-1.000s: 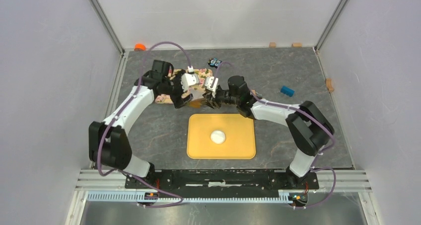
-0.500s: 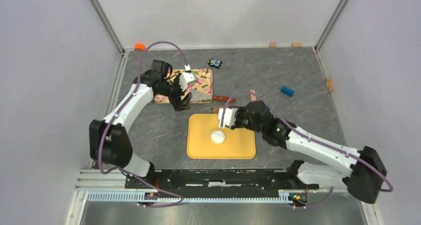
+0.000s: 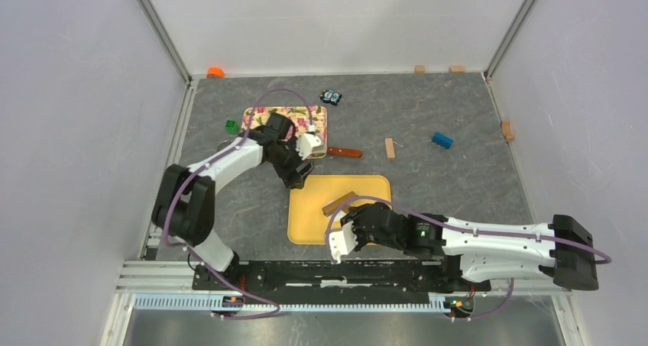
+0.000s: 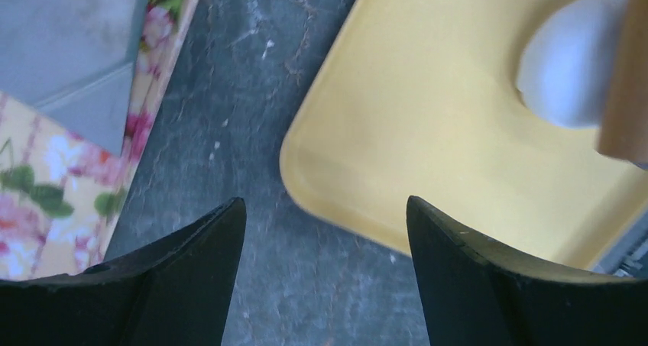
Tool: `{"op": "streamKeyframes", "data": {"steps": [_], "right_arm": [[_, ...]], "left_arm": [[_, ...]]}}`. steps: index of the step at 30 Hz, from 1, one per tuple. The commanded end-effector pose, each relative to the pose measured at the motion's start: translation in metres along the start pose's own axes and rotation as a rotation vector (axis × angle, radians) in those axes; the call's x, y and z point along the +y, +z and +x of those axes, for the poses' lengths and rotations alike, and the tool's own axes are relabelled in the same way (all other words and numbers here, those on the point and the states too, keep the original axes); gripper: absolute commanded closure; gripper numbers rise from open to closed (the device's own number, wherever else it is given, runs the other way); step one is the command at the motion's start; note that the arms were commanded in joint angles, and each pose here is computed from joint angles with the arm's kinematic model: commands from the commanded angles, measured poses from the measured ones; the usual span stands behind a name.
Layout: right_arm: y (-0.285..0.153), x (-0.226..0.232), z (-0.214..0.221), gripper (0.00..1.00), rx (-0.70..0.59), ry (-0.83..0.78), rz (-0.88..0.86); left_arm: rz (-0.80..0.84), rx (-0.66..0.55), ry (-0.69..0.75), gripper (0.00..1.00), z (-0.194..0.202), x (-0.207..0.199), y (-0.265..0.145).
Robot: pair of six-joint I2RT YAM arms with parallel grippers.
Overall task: Roll out the dumpling wrappers from the dough
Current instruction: Pick up the rolling pin from the center of the board, then flatten out the dough on the work surface.
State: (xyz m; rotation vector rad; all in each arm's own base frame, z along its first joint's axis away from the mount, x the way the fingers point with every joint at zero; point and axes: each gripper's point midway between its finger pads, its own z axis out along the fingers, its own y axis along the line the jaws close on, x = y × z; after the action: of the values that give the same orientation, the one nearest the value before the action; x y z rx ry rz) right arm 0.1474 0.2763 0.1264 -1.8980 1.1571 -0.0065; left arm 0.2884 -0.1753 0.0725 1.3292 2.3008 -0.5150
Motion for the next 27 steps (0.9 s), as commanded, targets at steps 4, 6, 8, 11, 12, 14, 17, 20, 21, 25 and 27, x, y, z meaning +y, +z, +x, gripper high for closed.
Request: {"op": "streamKeyframes", "data": {"steps": [4,6,8,11,12,14,17,20,21,25,27], "right_arm": [[-0.013,-0.015,-0.017,1.0,-0.011,0.005,0.036],[-0.012,-0.004,-0.015,1.0,0.007,-0.009,0.007],[-0.012,0.003,-0.012,1.0,0.018,-0.003,-0.008],[-0.011,0.007,-0.012,1.0,-0.006,0.006,-0.002],[-0.009,0.01,-0.011,1.0,-0.014,0.0,-0.004],[-0.002,0.019,-0.007,1.0,-0.011,-0.021,-0.024],[0.008,0.034,-0.005,1.0,-0.006,-0.047,-0.083],[0.013,0.045,-0.005,1.0,-0.008,-0.051,-0.135],[0.012,0.048,-0.005,1.0,-0.003,-0.045,-0.152],[-0.003,0.048,-0.005,1.0,0.034,-0.028,-0.151],[-0.01,0.048,-0.008,1.0,0.037,-0.027,-0.153]], "left_arm": [[-0.142,0.122,0.16,0.18,-0.014,0.014,0.055],[-0.146,0.157,0.163,0.2,-0.012,0.017,0.065],[-0.138,0.186,0.148,0.24,-0.007,0.017,0.071],[-0.114,0.214,0.137,0.31,0.004,0.013,0.078],[-0.101,0.218,0.133,0.35,0.008,0.01,0.08],[-0.073,0.222,0.133,0.43,0.013,0.005,0.083],[-0.036,0.228,0.136,0.57,0.021,-0.004,0.085],[-0.032,0.245,0.132,0.68,0.028,-0.005,0.087],[-0.036,0.251,0.128,0.72,0.03,-0.005,0.088],[-0.056,0.26,0.104,0.89,0.035,-0.002,0.092],[-0.069,0.259,0.098,0.98,0.035,-0.001,0.092]]}}
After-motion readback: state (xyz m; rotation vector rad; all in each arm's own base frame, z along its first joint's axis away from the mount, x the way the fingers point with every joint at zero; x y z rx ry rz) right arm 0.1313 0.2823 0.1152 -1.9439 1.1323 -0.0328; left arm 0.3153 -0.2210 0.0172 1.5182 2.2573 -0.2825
